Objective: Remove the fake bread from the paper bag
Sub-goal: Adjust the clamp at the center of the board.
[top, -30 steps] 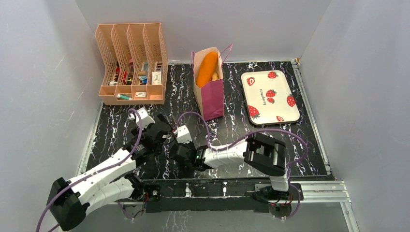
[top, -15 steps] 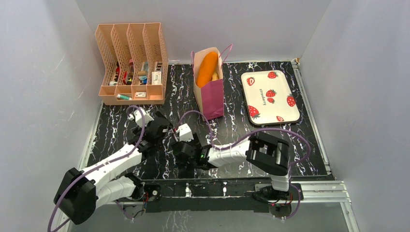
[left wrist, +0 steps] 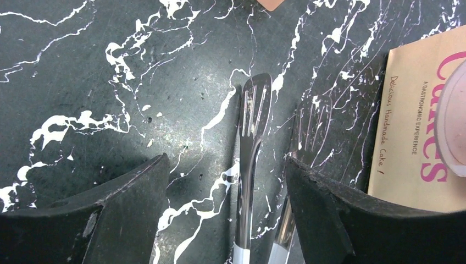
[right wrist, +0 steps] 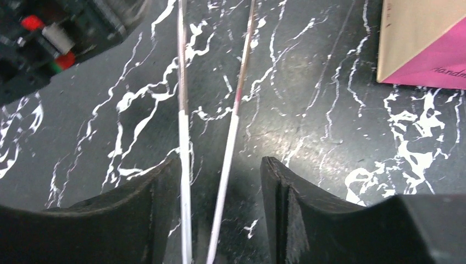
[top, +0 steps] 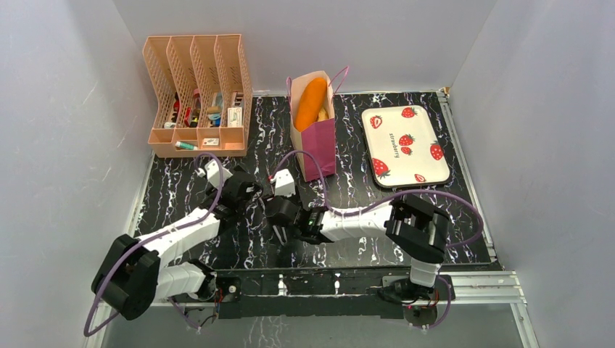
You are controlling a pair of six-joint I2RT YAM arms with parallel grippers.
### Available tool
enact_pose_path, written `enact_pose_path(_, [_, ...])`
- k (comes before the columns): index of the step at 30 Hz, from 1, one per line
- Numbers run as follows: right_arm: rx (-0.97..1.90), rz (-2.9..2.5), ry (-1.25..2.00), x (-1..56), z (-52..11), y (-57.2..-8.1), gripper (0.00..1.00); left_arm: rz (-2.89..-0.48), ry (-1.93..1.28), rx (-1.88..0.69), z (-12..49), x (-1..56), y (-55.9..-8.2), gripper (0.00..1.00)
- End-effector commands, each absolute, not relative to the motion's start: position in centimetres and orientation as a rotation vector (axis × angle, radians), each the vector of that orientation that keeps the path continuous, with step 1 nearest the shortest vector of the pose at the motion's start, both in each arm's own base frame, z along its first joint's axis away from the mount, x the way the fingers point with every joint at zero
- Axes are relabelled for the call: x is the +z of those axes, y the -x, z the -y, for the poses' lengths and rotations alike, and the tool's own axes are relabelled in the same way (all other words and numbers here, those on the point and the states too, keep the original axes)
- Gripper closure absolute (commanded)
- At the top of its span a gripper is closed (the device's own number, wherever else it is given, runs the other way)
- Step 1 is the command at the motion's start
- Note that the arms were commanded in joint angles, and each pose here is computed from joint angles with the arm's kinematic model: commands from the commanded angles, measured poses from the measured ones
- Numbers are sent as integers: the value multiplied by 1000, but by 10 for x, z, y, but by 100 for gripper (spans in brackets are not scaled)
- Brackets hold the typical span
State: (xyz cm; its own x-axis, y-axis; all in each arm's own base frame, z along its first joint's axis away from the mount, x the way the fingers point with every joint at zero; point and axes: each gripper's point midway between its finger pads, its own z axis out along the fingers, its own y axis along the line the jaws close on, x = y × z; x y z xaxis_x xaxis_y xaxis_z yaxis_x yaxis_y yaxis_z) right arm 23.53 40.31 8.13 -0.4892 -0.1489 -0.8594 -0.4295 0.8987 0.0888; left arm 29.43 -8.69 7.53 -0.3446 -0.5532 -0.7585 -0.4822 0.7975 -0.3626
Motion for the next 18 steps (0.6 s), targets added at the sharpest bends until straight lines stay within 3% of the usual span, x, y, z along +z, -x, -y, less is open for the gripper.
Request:
enact_pose_path(1, [356,-2040,342,93,-408,-260,49,-2008,787,-106,89,68,-300,26])
enact_pose_path(18, [306,-2102,321,50,-415,-302,65,-2109,824,-94,101,27,-319,30])
